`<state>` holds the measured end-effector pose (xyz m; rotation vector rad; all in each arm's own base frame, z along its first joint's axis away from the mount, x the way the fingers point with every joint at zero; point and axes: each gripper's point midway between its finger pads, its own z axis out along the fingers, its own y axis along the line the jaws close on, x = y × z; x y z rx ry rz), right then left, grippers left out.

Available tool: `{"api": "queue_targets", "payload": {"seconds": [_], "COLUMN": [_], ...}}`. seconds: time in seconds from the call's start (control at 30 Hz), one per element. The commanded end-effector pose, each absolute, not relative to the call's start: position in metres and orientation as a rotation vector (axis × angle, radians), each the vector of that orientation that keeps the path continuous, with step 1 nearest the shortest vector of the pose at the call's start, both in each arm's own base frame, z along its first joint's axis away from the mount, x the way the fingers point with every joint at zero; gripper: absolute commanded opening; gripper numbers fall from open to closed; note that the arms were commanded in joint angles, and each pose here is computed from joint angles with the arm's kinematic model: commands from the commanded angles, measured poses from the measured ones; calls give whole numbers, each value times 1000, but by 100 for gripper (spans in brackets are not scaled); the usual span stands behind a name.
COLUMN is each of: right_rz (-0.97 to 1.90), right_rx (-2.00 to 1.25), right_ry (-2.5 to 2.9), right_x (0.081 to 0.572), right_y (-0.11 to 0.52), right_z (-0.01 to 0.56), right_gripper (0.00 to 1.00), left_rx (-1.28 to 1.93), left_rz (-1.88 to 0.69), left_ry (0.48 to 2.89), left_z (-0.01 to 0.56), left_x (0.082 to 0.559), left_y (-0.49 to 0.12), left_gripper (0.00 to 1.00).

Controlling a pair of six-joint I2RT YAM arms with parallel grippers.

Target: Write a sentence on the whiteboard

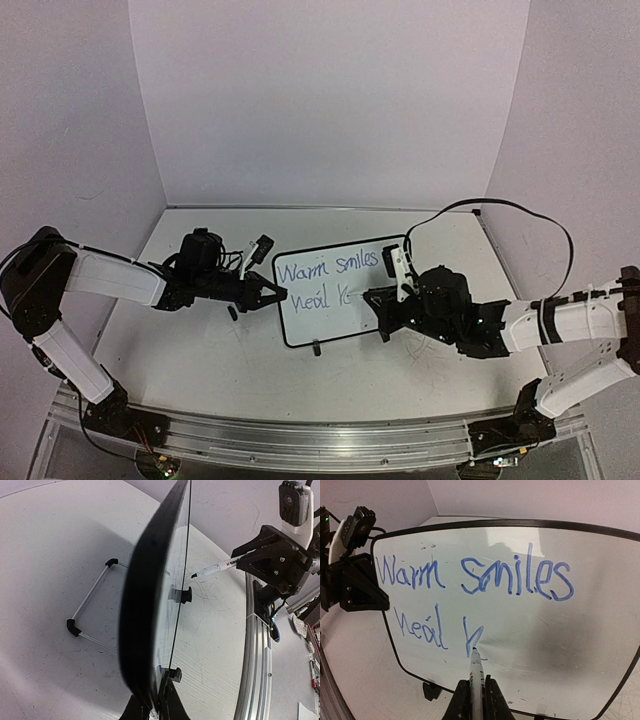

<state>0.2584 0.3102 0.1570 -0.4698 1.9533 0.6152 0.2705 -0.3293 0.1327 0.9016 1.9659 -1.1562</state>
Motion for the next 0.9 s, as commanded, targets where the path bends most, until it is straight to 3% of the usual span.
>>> {"api": "queue_targets", "payload": {"seconds": [0.0,0.5,0.87], "right_rz": [673,521,561], "right_rx": [-471,-323,-244], "right_ry": [1917,1986,1947], "right_x": [259,278,279], "right_y": [317,290,279], "right_z": [165,147,157], "right_gripper": [0,0,0], "left_rx": [843,847,847], "left_rz": [-952,-951,-951], "left_ry": [2015,2026,2020], "left_z": [123,120,123], "left_x": [295,295,296], "left_y": [-314,-314,-314], "left_gripper": [0,0,0]}}
